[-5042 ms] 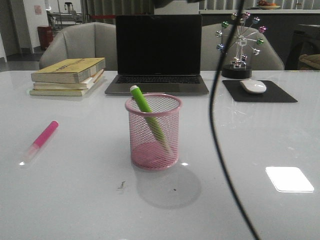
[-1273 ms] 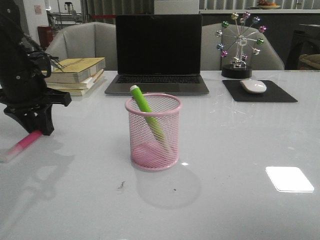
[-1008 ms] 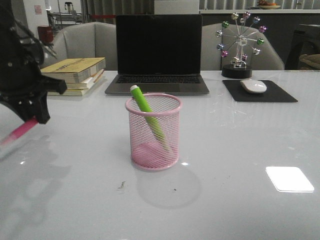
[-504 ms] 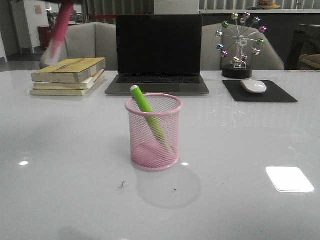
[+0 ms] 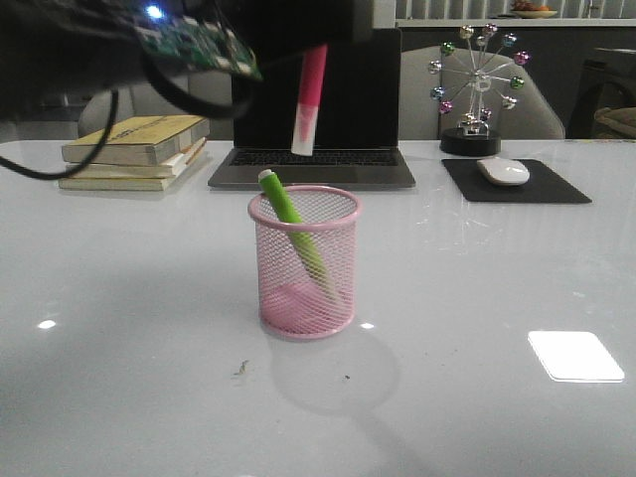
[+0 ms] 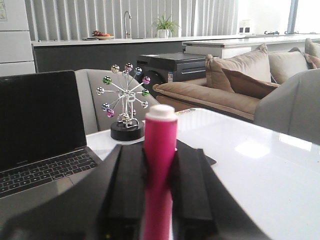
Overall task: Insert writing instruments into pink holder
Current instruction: 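Lift the pink highlighter with the left gripper and drop it into the holder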
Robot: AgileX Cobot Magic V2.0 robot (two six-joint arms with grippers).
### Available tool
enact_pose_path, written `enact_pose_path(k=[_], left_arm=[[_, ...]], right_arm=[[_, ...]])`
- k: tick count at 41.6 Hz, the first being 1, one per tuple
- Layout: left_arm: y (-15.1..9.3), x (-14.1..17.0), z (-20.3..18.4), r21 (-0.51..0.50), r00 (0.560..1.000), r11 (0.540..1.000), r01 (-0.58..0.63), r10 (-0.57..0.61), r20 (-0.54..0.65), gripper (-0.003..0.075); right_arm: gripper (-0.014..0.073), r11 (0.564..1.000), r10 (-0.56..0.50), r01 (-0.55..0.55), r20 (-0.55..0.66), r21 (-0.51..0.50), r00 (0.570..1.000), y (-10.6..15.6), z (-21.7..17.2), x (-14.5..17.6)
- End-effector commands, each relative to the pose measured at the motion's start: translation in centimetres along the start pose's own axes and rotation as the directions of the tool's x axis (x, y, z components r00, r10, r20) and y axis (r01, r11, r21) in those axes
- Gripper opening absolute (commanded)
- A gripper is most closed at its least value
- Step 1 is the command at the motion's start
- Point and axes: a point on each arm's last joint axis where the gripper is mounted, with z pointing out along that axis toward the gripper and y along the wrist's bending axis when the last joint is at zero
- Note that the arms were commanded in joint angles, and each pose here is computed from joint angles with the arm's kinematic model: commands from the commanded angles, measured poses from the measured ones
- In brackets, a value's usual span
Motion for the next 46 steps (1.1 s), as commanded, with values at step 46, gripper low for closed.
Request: enact_pose_path(k=[46], left_arm=[[-1.1,-4.6,-2.4,0.066,0.976,0.998,0.021,-0.006,-0.219,0.0374]], right_arm=[[0.0459,1.000,-0.009,0.008,0.098,0.009,0.995,-0.1,-0.5,-1.5]])
